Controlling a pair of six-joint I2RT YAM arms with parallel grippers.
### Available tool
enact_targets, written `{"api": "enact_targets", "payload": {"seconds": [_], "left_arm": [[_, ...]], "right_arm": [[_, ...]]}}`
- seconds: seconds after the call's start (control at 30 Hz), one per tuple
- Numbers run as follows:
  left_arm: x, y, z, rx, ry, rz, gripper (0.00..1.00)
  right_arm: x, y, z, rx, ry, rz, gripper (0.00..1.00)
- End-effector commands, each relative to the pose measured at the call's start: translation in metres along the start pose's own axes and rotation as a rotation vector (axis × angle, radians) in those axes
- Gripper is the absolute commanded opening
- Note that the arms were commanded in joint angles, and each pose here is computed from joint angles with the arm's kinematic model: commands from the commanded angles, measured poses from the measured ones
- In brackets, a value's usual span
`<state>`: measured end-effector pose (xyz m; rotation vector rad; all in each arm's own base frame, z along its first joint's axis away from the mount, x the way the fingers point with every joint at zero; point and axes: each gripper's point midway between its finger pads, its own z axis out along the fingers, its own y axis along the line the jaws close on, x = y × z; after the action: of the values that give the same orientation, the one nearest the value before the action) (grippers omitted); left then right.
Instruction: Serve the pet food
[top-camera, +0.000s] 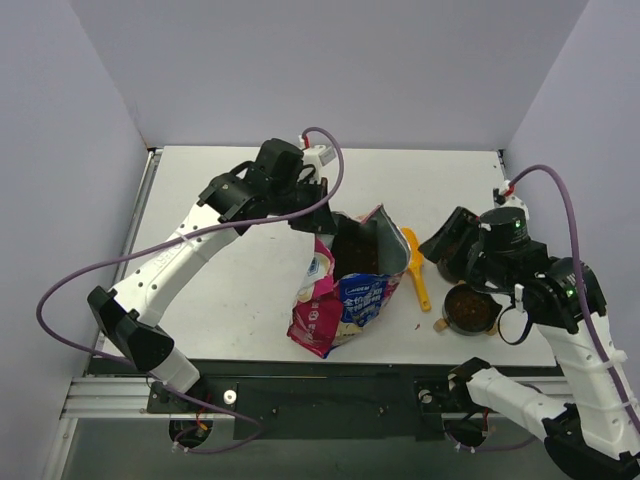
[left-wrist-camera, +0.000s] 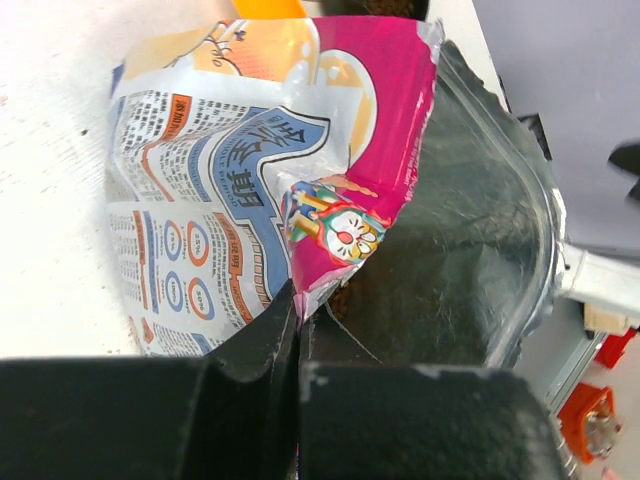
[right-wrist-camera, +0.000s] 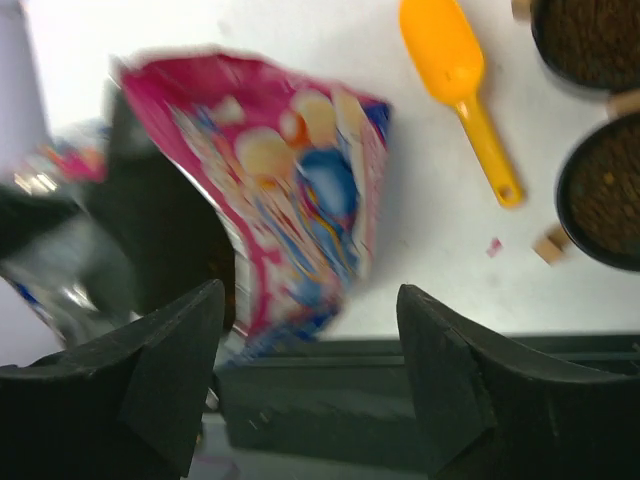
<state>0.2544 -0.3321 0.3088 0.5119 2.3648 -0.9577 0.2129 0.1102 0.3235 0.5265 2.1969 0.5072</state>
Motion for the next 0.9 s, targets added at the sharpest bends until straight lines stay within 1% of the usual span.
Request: {"api": "enact_targets", "payload": {"seconds": [0.0, 0.1, 0.27, 0.3, 0.57, 0.63, 0.7, 0.73, 0.77, 0.8, 0.83, 0.87], "left_arm": [[-0.053, -0.033, -0.042, 0.157, -0.236, 0.025, 0.0], [-0.047, -0.036, -0.035, 0.189, -0.208, 0.004, 0.0], [-0.043, -0.036, -0.032, 0.201, -0.19, -0.016, 0.0], [-0.042, -0.037, -0.033, 0.201, -0.187, -0.017, 0.0], [-0.041, -0.03, -0.036, 0.148, -0.173, -0.026, 0.0], [-0.039, -0.03, -0.034, 0.148, -0.161, -0.034, 0.0], [-0.036, -0.033, -0.031, 0.152, -0.148, -0.034, 0.0], [-0.036, -0.034, -0.031, 0.151, -0.148, -0.033, 0.0], [-0.034, -0.035, -0.03, 0.147, -0.142, -0.027, 0.0], [-0.034, -0.035, -0.03, 0.137, -0.143, -0.025, 0.0], [-0.032, -0.036, -0.027, 0.137, -0.132, -0.017, 0.0], [-0.032, -0.038, -0.028, 0.137, -0.129, -0.01, 0.0]], "right_arm": [[0.061, -0.037, -0.006, 0.04, 0.294, -0.208, 0.66], [0.065, -0.034, -0.002, 0.03, 0.323, -0.217, 0.67], [0.036, -0.017, -0.008, -0.003, 0.22, -0.249, 0.68], [0.033, -0.012, -0.008, -0.012, 0.217, -0.255, 0.68], [0.034, 0.003, 0.01, -0.019, 0.258, -0.292, 0.65], [0.038, 0.002, 0.021, -0.002, 0.276, -0.292, 0.61], [0.045, 0.008, 0.029, -0.013, 0.296, -0.294, 0.52], [0.047, 0.01, 0.035, -0.004, 0.304, -0.295, 0.44], [0.051, 0.015, 0.036, -0.013, 0.307, -0.303, 0.4], [0.055, 0.018, 0.041, 0.001, 0.316, -0.308, 0.33], [0.059, 0.021, 0.043, 0.005, 0.322, -0.304, 0.28], [0.065, 0.025, 0.047, 0.019, 0.334, -0.291, 0.14]]}}
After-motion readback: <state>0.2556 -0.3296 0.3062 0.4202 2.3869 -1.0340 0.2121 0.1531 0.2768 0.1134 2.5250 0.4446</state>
